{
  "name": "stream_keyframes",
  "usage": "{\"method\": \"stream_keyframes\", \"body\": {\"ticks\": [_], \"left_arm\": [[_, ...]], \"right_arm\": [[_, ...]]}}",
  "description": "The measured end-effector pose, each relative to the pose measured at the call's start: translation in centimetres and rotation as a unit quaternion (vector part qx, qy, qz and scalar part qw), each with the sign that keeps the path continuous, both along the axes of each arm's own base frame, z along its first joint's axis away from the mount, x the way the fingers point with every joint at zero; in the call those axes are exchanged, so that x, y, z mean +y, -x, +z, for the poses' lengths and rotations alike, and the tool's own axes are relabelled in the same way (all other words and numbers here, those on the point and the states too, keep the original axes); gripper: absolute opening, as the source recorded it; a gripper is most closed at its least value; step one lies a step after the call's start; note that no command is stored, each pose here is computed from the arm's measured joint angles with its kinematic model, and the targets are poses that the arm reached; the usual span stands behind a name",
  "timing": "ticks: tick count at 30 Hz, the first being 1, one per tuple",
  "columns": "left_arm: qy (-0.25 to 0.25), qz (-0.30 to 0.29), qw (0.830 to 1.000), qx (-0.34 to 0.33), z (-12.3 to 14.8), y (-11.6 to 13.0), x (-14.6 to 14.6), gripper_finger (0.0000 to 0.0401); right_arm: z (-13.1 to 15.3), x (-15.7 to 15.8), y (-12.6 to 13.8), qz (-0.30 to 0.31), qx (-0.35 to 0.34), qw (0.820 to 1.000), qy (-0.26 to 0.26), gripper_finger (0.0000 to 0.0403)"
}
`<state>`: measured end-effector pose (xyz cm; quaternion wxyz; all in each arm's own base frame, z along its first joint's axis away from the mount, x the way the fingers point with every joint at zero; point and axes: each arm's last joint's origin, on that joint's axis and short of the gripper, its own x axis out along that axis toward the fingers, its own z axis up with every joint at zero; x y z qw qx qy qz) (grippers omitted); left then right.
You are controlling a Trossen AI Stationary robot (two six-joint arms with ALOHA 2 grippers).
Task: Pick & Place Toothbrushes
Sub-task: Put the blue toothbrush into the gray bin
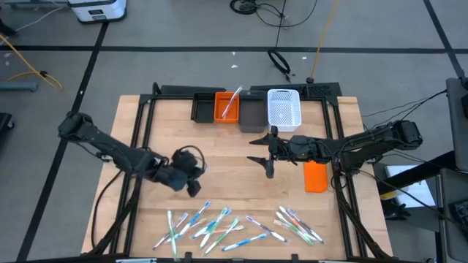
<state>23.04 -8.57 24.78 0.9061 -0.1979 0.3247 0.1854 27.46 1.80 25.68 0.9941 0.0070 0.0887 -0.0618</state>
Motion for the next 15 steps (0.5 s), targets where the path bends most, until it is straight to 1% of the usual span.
{"method": "stream_keyframes", "body": {"ticks": [4, 8, 12, 15], "left_arm": [[-0.050, -0.038, 0.995, -0.073, 1.4, -1.8, 1.0, 0.0004], [-0.087, -0.039, 0.987, -0.129, 2.6, -2.9, 2.4, 0.0011], [-0.099, -0.056, 0.981, -0.160, 3.3, -3.6, 3.6, 0.0004], [-0.098, -0.067, 0.976, -0.181, 3.4, -4.5, 4.2, 0.0010]], "right_arm": [[0.1, 0.0, 0.0, -0.002, -0.007, 1.000, -0.011, 0.0254], [0.3, 0.0, 0.0, -0.001, -0.017, 1.000, -0.014, 0.0254], [0.9, 0.0, -0.1, -0.001, -0.047, 0.999, -0.017, 0.0254], [1.1, 0.1, -0.5, 0.000, -0.076, 0.997, -0.020, 0.0254]]}}
